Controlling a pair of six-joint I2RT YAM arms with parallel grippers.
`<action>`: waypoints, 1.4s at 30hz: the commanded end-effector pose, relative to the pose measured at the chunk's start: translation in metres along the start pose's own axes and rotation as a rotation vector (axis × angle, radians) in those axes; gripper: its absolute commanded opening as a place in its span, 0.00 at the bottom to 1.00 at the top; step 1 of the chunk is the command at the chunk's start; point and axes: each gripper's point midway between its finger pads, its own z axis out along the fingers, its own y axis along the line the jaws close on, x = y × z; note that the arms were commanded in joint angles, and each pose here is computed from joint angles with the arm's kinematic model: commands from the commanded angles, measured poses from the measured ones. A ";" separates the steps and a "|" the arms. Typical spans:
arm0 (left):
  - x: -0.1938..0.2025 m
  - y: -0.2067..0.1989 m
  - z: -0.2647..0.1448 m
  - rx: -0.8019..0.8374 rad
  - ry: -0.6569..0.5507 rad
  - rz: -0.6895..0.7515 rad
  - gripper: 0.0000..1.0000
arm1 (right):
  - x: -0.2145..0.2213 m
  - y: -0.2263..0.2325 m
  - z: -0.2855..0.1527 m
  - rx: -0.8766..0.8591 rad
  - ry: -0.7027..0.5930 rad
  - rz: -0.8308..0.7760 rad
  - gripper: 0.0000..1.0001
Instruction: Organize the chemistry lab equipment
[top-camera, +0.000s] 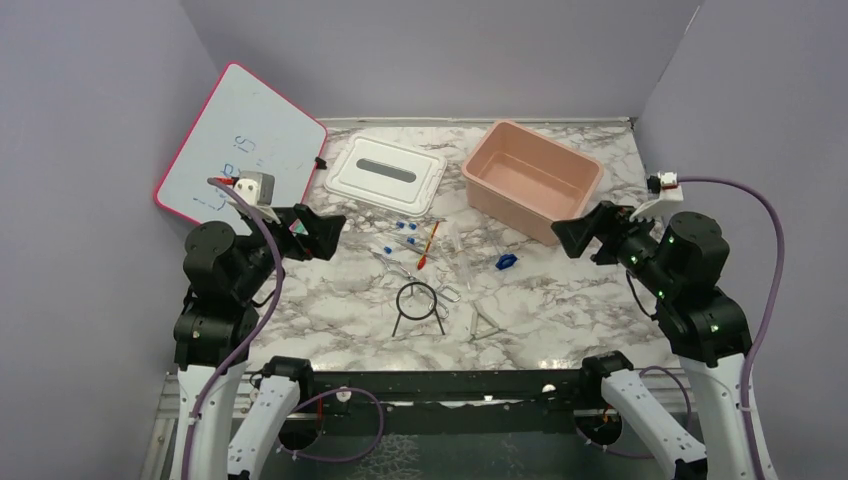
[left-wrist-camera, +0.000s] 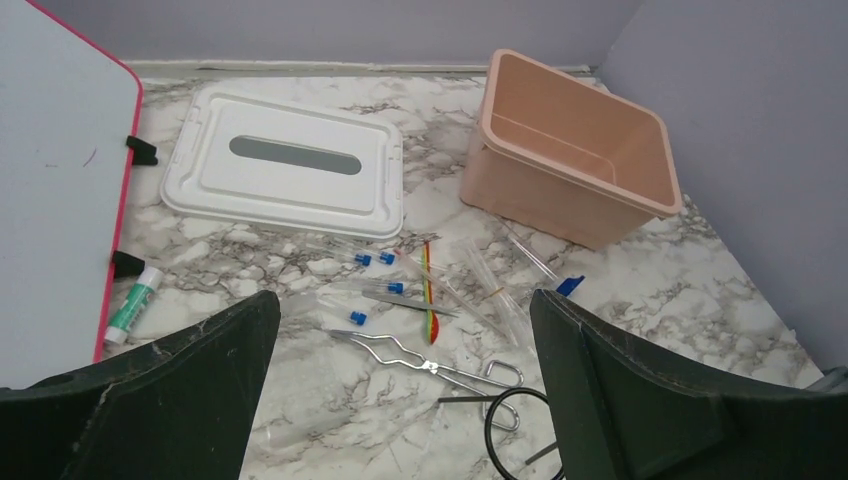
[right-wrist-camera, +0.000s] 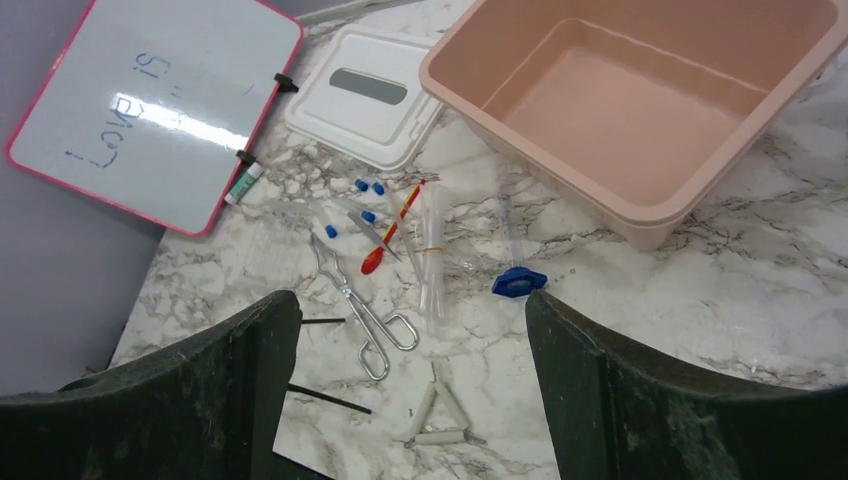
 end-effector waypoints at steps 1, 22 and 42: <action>-0.003 -0.020 -0.001 0.119 -0.029 0.020 0.99 | 0.007 -0.002 -0.001 -0.001 0.009 0.000 0.89; 0.056 0.014 0.043 0.056 0.044 -0.134 0.99 | 0.089 0.049 0.063 -0.311 0.384 0.057 0.76; 0.098 0.038 0.057 -0.009 0.085 -0.179 0.99 | 0.246 0.126 0.110 0.054 0.640 -0.240 0.56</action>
